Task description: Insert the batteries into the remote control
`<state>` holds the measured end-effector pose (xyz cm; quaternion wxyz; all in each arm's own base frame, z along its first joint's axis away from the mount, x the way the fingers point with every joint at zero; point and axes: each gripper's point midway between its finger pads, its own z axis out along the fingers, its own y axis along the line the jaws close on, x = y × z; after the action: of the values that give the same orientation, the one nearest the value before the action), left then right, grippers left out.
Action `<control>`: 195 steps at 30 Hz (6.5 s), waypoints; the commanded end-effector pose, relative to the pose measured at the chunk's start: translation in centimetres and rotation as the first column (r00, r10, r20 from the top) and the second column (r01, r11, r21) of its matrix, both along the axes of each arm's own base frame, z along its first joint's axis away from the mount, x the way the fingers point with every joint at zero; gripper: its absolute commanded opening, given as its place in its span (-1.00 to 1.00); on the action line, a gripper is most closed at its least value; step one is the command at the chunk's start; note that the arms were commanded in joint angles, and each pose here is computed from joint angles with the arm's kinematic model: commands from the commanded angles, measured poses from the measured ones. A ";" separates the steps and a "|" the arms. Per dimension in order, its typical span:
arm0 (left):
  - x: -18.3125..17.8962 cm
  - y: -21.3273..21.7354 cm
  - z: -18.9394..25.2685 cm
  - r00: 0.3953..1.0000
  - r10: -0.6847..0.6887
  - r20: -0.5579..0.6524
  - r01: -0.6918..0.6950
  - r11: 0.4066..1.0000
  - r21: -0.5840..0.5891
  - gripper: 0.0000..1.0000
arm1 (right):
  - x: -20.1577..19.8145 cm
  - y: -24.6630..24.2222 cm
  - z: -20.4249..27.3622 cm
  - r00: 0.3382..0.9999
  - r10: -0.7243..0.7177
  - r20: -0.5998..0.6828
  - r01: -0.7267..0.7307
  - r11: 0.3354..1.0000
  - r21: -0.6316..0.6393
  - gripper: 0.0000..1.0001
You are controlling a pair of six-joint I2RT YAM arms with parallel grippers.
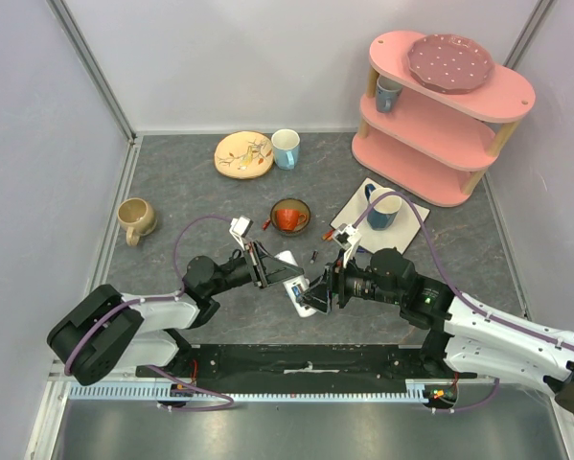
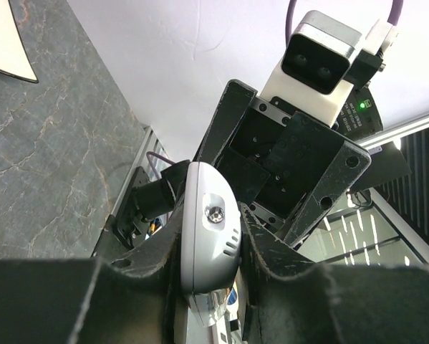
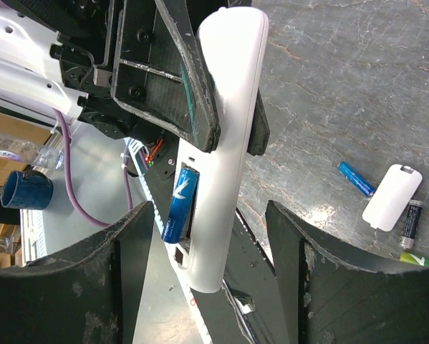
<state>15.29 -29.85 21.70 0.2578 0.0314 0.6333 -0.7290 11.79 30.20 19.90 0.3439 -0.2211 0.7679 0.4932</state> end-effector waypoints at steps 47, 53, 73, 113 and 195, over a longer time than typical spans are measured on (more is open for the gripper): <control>-2.8 2.6 8.8 0.943 0.061 0.327 0.036 0.959 -0.282 -0.96 | 0.5 1.4 -0.8 0.999 0.020 -0.035 -0.020 1.000 0.022 0.00; -2.7 2.6 8.8 0.943 0.062 0.326 0.034 0.959 -0.283 -0.96 | 0.6 1.6 -1.4 0.998 0.021 -0.051 -0.021 1.000 0.010 -0.09; -2.4 2.6 8.0 0.946 0.076 0.314 0.012 0.963 -0.268 -0.96 | 0.6 2.1 -0.9 0.997 0.027 -0.067 -0.026 1.000 0.017 0.26; -2.5 2.7 7.9 0.939 0.083 0.335 0.008 0.965 -0.263 -0.96 | 0.9 -0.1 0.2 1.000 -0.011 -0.027 0.012 1.000 0.008 0.20; -1.8 2.0 5.9 0.950 0.074 0.303 -0.009 0.978 -0.211 -0.96 | 0.9 1.0 1.8 0.995 -0.007 -0.095 0.012 0.999 0.050 0.32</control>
<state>15.33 -29.12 20.29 0.2730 0.0271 0.6451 -0.7132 12.57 30.77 18.34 0.2954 -0.1867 0.7959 0.4944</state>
